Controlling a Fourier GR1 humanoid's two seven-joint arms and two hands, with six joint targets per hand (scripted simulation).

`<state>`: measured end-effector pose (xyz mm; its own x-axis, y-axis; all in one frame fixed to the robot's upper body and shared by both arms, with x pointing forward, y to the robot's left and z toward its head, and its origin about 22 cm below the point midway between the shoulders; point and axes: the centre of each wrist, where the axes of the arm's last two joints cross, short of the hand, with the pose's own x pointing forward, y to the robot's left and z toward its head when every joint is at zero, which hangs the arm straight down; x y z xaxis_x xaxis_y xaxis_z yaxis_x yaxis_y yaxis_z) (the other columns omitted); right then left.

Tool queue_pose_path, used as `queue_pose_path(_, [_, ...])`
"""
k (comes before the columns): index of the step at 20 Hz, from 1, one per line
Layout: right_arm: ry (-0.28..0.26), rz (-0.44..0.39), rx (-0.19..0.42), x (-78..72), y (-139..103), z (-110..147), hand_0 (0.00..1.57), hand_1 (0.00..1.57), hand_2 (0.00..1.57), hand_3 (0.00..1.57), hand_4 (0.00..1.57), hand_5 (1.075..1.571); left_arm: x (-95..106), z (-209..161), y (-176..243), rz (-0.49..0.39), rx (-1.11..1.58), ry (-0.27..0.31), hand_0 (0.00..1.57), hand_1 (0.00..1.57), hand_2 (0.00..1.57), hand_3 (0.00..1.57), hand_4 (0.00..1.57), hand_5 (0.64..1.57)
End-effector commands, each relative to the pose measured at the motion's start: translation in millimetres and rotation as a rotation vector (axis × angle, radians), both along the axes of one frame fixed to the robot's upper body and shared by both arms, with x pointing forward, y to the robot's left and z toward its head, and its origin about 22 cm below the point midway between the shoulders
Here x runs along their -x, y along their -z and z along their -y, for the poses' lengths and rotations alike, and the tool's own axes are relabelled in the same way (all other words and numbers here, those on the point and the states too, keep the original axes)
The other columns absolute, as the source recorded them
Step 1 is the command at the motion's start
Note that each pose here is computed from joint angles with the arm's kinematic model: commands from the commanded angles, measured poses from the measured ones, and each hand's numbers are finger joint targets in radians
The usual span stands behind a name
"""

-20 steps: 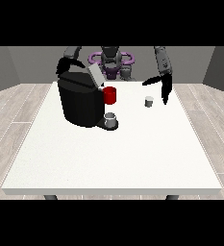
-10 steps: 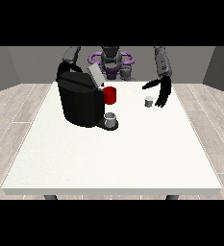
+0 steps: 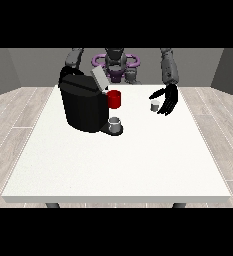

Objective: Insert the coffee pod into the coffee machine and close the lid

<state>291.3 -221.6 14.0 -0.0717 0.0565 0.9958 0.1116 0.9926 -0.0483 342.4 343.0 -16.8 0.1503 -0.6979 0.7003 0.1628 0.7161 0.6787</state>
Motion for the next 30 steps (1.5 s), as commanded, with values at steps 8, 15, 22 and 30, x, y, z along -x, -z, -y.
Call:
queue_pose_path(8, [-0.012,-0.015,0.020,3.5,11,-1,0.00,0.00,0.00,0.00,0.52,1.571,-4,0,10,0.120,-0.132,0.000,0.77,0.77,0.92,0.69,0.35,1.571])
queue_pose_path(15, [-0.016,0.016,-0.010,-10.6,-7,1,0.00,0.00,0.00,0.00,0.50,1.571,-11,21,17,0.127,-0.250,0.005,0.93,0.93,1.04,0.82,0.28,1.571])
queue_pose_path(22, [0.004,0.004,-0.042,-11.3,-1,5,0.00,0.00,0.00,0.00,0.49,1.571,-24,1,-10,0.166,-0.251,0.094,1.27,1.27,1.40,1.36,0.51,1.571])
queue_pose_path(30, [0.034,-0.082,-0.079,-8.5,24,14,0.00,0.00,0.00,0.00,0.43,1.571,-59,39,-60,0.207,-0.198,0.231,1.34,1.34,1.40,1.36,0.59,1.571])
